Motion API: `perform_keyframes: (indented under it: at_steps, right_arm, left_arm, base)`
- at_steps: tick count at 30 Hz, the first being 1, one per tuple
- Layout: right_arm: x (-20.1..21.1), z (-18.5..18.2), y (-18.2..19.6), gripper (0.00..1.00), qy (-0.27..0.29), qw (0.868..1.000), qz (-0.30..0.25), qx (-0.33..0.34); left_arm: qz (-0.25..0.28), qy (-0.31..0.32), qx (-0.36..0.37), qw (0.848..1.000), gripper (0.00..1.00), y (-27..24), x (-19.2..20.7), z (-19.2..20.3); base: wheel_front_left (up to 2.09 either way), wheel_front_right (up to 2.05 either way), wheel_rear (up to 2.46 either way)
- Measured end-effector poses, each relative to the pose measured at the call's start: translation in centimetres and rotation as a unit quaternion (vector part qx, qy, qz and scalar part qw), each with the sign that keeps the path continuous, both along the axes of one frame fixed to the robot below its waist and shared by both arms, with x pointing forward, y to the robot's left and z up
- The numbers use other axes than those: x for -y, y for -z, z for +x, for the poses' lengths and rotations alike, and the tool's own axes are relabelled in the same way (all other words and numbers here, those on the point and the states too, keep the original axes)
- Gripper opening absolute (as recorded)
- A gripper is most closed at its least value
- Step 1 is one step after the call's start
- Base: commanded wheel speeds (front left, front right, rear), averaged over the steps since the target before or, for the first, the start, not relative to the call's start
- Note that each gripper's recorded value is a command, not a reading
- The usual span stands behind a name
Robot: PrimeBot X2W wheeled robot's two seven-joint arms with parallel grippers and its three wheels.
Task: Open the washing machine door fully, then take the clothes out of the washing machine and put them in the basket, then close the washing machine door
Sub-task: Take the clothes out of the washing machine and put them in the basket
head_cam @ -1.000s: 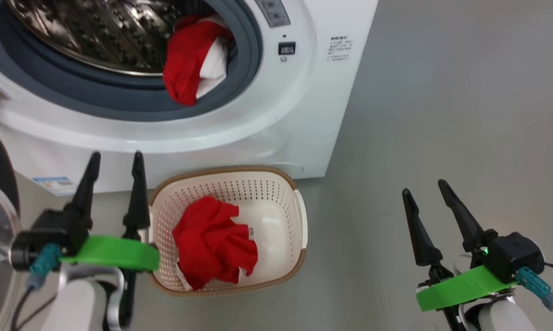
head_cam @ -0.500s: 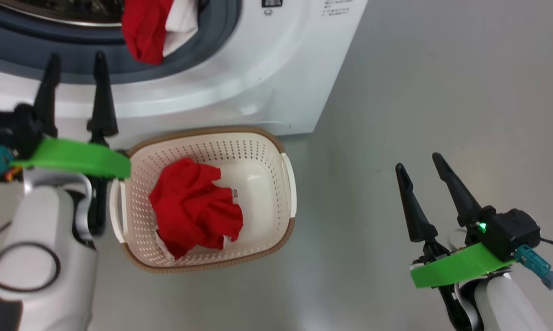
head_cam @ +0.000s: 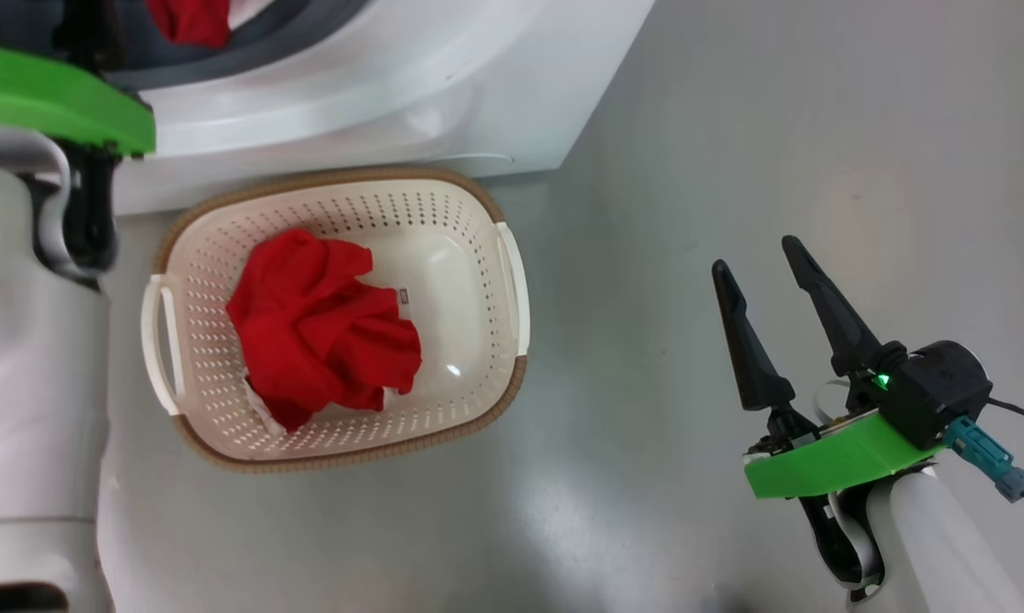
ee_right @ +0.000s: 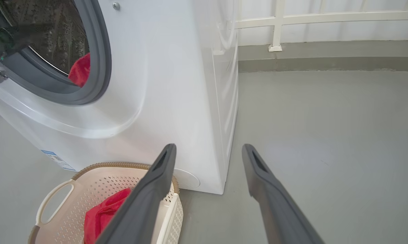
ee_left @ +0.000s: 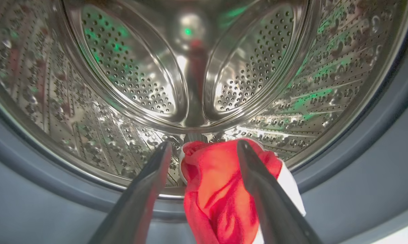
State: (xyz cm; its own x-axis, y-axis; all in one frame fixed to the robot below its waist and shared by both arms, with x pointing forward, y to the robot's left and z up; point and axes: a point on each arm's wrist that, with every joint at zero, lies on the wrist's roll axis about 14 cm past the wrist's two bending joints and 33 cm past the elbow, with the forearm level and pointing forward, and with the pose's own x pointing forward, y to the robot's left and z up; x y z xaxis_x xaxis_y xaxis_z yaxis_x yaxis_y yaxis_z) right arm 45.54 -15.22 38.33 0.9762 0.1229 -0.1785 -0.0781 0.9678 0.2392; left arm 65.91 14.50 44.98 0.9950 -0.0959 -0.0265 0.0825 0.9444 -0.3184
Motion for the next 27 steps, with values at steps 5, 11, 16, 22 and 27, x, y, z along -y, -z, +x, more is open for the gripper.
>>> perform_keyframes:
  at_steps: [5,11,16,22,27]
  right_arm:
    - [0.7,0.0,1.1,1.0,0.007,1.0,-0.006,-0.014]
    - [1.8,-0.2,2.4,1.0,0.019,0.999,-0.015,-0.032]
    - [2.2,-0.3,2.6,1.0,0.024,0.999,-0.02,-0.036]
    - [3.0,-0.8,2.8,1.0,0.033,0.998,-0.026,-0.044]
    - [3.5,-0.7,2.3,1.0,0.04,0.998,-0.025,-0.039]
  left_arm:
    - [-0.005,0.025,-0.051,0.998,1.0,2.4,1.1,1.3]
    - [0.006,0.054,-0.117,0.992,1.0,4.7,1.9,2.6]
    - [0.018,0.085,-0.163,0.983,1.0,4.9,3.0,3.5]
    - [0.023,0.147,-0.249,0.957,1.0,7.1,5.8,2.2]
    - [0.061,0.145,-0.263,0.952,1.0,8.2,4.5,2.3]
  base:
    - [0.0,0.0,0.0]
    - [0.0,0.0,0.0]
    - [0.0,0.0,0.0]
    - [0.0,0.0,0.0]
    - [0.0,0.0,0.0]
